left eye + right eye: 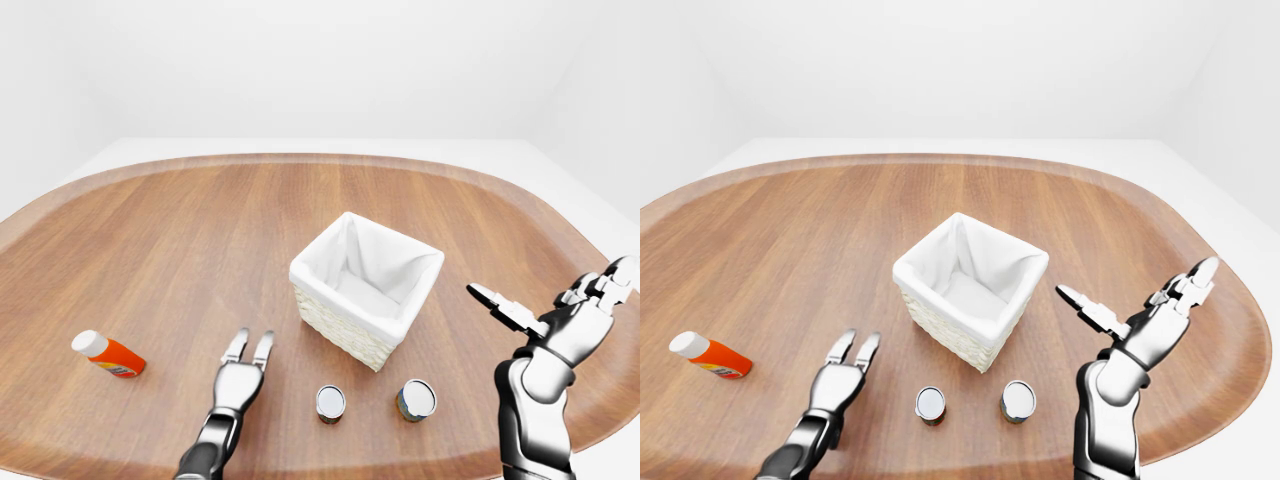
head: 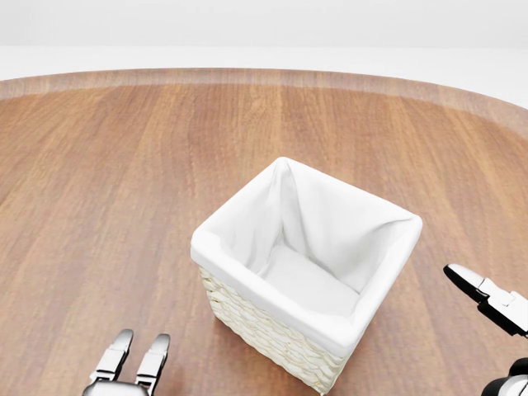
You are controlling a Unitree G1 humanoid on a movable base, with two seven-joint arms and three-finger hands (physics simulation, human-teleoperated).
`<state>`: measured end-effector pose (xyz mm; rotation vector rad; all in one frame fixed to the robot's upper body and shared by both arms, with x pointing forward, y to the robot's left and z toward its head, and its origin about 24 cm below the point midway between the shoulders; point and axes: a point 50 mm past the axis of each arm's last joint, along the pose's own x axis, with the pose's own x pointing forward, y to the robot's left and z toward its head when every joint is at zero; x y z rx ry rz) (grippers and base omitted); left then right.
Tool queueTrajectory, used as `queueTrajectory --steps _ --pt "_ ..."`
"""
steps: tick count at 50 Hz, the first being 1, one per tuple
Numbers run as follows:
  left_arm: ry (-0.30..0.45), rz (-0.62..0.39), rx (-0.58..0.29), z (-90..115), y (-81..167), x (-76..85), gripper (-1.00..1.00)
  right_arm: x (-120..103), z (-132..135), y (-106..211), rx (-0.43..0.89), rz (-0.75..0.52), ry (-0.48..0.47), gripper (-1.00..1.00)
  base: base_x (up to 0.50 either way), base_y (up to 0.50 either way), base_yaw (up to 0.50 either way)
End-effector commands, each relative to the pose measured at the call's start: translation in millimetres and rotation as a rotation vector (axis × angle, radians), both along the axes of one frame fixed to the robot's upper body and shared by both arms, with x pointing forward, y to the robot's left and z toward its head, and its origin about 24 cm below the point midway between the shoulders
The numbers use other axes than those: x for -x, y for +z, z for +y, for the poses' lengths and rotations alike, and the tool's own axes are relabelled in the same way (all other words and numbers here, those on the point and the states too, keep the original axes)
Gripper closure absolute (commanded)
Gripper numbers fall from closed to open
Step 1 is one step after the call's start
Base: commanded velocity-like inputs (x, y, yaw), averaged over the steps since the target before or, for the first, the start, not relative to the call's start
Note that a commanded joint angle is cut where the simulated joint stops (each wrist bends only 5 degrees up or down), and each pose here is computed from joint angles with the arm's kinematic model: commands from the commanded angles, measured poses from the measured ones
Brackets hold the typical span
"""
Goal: Pick up the alphabet soup and the cream cheese box, and put them in the basket.
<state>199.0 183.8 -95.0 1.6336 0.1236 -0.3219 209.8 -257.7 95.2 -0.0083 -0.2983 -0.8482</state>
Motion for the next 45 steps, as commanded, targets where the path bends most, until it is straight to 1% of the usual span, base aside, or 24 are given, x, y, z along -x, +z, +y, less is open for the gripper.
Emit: queueTrajectory --steps 1,5,9,12,16,27,28,29,30,45 --pt "0.009 0.040 -0.032 7.8 -4.1 -6.3 -1.00 0.3 0.4 1.6 0.003 -0.006 0.000 -1.00 0.00 0.00 0.00" --pt "0.015 0.056 -0.034 8.3 -5.1 -11.4 -1.00 -0.3 0.0 0.7 0.002 -0.002 -0.001 -1.00 0.00 0.00 0.00" --pt "0.029 0.113 -0.041 9.8 -11.0 -13.5 -1.00 -0.6 -0.3 -0.4 0.000 0.002 -0.001 -1.00 0.00 0.00 0.00" --pt "0.036 0.160 -0.049 10.3 -15.8 -12.8 -1.00 -1.2 -0.4 -0.7 -0.001 0.003 -0.001 -1.00 0.00 0.00 0.00" --pt "0.042 0.201 -0.055 11.0 -19.7 -10.5 -1.00 -1.9 -0.7 -3.1 -0.005 0.013 -0.002 -1.00 0.00 0.00 0.00" --pt "0.054 0.245 -0.058 11.7 -24.4 -5.3 -1.00 -1.7 -0.6 -1.6 -0.004 0.006 -0.001 -1.00 0.00 0.00 0.00" --pt "0.054 0.247 -0.058 11.8 -24.7 -4.8 -0.25 -2.2 -0.8 -2.6 -0.006 0.011 -0.001 -1.00 0.00 0.00 0.00" --pt "0.055 0.249 -0.058 12.0 -25.0 -4.3 0.61 -2.1 -0.9 -2.3 -0.006 0.009 -0.001 -1.00 0.00 0.00 0.00" --pt "0.056 0.252 -0.058 12.0 -25.5 -3.5 1.00 -1.2 -0.5 -0.7 -0.004 0.002 -0.001 -1.00 0.00 0.00 0.00" --pt "0.076 0.279 -0.059 16.2 -29.4 4.4 1.00 -0.8 0.0 -0.2 -0.002 0.000 0.002 -1.00 0.00 0.00 0.00"
